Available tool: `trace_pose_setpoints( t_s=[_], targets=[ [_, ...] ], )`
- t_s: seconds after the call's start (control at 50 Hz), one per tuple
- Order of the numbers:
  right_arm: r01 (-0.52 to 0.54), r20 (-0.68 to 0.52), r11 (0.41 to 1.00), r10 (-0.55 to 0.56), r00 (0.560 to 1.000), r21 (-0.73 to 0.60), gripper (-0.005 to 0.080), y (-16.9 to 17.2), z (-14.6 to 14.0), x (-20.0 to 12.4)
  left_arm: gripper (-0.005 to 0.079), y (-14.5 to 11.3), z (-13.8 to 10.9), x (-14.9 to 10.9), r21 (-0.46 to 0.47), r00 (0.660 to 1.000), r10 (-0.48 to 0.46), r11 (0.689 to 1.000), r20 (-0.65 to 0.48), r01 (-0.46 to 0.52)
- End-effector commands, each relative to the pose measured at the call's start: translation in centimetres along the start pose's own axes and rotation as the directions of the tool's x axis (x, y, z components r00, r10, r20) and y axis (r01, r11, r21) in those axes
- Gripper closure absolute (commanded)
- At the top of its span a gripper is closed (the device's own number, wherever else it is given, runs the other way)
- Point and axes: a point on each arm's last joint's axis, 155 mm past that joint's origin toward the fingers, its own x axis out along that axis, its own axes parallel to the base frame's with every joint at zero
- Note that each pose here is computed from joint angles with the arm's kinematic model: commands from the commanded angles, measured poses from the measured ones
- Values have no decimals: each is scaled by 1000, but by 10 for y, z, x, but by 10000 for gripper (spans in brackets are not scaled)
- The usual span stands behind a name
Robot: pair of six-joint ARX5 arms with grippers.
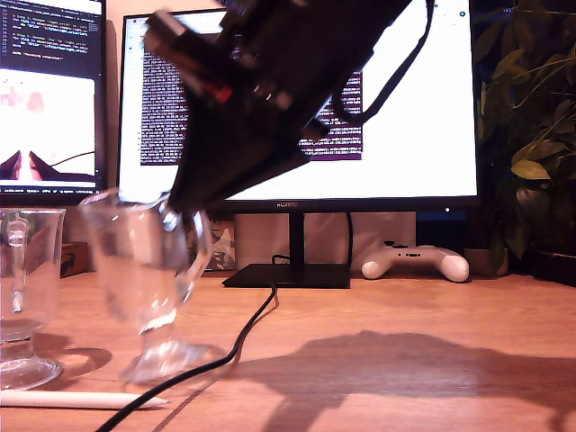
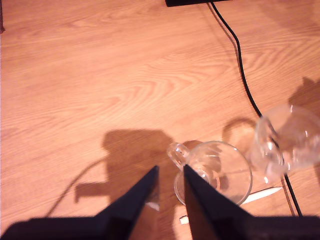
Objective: Pick the small glass cups in front of you with each of your hands, and place them behind the white pen
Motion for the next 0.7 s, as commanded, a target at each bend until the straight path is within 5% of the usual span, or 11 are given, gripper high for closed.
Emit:
trace_pose_setpoints(
  t_s=[0.0,0.68],
  targets=[
    [6,44,1000,-6,999,2,763,-1,8,-6,608,0,0,0,4,1000,-1,1000,3,1],
    [-11,92,999,7,996,41,763,2,7,-1,608,0,0,0,3,1000,-1,1000,3,1]
  ],
)
